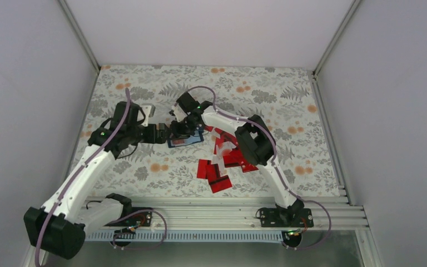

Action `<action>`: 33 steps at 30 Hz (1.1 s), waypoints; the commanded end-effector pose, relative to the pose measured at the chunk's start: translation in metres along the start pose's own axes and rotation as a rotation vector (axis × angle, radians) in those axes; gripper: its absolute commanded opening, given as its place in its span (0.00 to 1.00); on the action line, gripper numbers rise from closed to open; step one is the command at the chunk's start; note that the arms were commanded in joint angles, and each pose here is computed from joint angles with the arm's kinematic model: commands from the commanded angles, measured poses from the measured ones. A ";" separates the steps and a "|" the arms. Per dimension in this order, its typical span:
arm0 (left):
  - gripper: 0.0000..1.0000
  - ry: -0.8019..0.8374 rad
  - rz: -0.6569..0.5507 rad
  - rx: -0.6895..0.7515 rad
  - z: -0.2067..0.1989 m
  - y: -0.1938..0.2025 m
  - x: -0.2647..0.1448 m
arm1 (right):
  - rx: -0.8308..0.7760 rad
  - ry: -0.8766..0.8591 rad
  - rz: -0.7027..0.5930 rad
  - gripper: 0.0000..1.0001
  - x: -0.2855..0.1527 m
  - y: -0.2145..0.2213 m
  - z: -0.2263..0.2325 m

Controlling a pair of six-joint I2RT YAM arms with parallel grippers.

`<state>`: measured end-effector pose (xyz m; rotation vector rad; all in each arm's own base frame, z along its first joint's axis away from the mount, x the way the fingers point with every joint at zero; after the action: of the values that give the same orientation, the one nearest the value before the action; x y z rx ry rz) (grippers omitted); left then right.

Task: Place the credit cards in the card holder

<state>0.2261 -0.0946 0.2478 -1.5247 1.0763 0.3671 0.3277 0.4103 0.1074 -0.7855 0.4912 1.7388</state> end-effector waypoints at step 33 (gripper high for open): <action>0.64 0.407 0.249 0.311 -0.121 0.051 0.097 | 0.417 0.158 -0.317 0.45 -0.187 0.182 -0.124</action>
<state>0.1839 -0.2112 0.1718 -1.2430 1.6114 0.0971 0.2169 0.1623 0.1458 -0.7011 0.7579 1.3078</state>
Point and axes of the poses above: each gripper's point midway between its finger pads, its own x axis out along the fingers, its own z axis along the line the jaws close on, y = z × x, the point moved 8 cm from there along -x, back along the fingers, and after that the axes turned 7 degrees about x, right-handed, at the moved point
